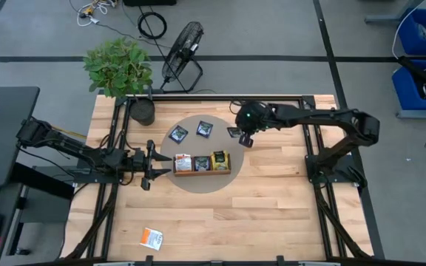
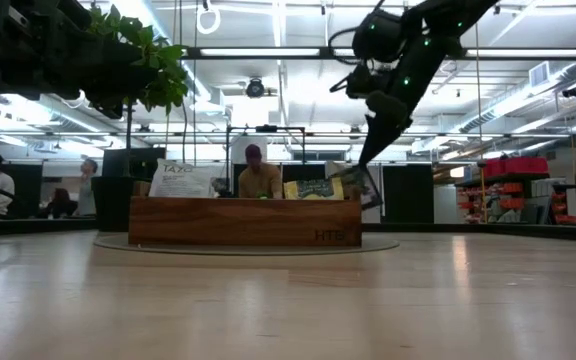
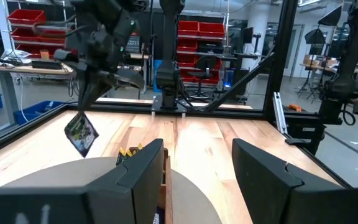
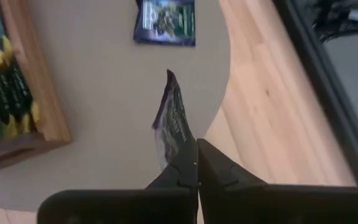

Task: Pick & Place Tea
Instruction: Put the top right purple tea bag into the middle compartment of the wooden organizer

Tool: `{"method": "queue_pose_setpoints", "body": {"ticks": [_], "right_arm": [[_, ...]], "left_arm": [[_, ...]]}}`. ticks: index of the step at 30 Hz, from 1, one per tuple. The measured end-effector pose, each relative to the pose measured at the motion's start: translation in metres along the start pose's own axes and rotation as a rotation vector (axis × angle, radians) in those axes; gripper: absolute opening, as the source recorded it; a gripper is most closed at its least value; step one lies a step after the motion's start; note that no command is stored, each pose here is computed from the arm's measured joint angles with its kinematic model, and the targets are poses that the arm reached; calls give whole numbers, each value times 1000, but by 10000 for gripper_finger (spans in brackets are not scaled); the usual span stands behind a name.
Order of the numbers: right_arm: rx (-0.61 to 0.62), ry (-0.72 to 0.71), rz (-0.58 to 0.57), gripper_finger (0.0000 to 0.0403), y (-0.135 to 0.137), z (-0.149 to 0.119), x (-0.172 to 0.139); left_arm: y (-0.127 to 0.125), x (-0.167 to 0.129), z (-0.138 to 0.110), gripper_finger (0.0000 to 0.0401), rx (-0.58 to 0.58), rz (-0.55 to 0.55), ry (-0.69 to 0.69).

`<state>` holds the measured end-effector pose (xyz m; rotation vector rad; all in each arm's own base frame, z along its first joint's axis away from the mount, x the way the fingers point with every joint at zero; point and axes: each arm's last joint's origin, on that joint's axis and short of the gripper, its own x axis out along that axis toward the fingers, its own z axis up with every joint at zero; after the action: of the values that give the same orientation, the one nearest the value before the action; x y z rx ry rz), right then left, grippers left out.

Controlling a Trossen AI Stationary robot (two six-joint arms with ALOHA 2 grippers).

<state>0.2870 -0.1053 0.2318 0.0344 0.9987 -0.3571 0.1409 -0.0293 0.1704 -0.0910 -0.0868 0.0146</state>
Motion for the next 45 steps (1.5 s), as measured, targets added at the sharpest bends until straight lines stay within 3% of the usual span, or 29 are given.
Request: {"method": "queue_pose_setpoints", "body": {"ticks": [13, 45], "right_arm": [[-52, -9, 27, 0, 28, 1, -6], [-87, -113, 55, 0, 43, 12, -13]], "left_arm": [[0, 0, 0, 197, -26, 0, 0], [0, 0, 0, 197, -24, 15, -1]]}}
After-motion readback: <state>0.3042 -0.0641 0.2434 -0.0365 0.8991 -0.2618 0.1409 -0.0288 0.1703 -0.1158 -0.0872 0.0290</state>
